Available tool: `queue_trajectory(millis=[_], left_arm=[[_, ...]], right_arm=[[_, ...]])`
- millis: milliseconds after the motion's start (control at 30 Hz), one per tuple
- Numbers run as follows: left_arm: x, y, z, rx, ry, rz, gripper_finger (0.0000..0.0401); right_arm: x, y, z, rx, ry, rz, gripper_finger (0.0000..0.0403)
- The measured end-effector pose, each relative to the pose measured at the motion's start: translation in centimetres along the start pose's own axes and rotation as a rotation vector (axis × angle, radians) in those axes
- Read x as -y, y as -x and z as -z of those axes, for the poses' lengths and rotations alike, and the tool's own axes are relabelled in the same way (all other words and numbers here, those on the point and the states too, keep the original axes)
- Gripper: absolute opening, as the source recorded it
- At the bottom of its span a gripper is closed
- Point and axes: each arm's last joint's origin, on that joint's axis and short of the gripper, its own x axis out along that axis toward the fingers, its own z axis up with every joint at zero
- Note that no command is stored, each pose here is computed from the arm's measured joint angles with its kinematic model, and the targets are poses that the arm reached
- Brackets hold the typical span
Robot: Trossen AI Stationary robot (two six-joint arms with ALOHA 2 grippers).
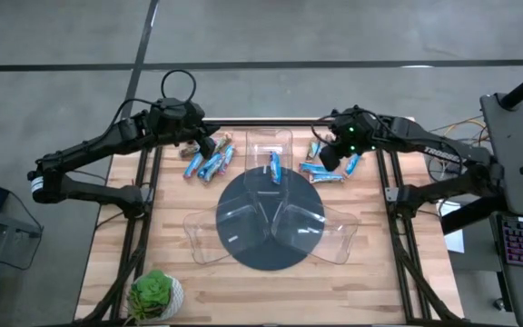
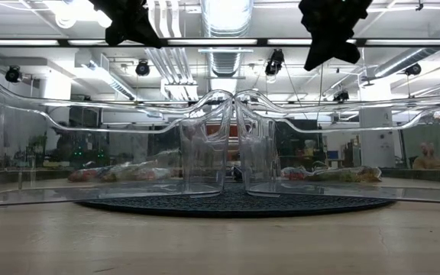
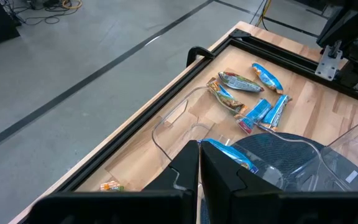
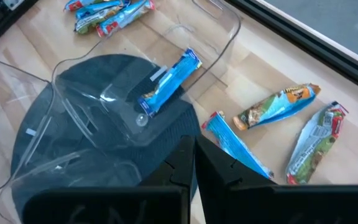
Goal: Pick and place Granola Bars by type
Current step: Put the yellow granola bar into the right transparent bin
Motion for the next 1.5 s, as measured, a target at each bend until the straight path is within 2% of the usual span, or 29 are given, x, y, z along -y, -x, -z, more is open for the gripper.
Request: queue_trajectory(millis=[633,1500], left_arm=[[0.0,0.0,0.0,0.0,0.0,-0.001,0.0],[0.0,0.0,0.0,0.0,0.0,0.0,0.0]], right_arm=[[2.6,2.8,4.6,0.094,-0.118,0.007,0.0008],[2.6,2.8,4.6,0.102,-0.14,0.001,0.0008]])
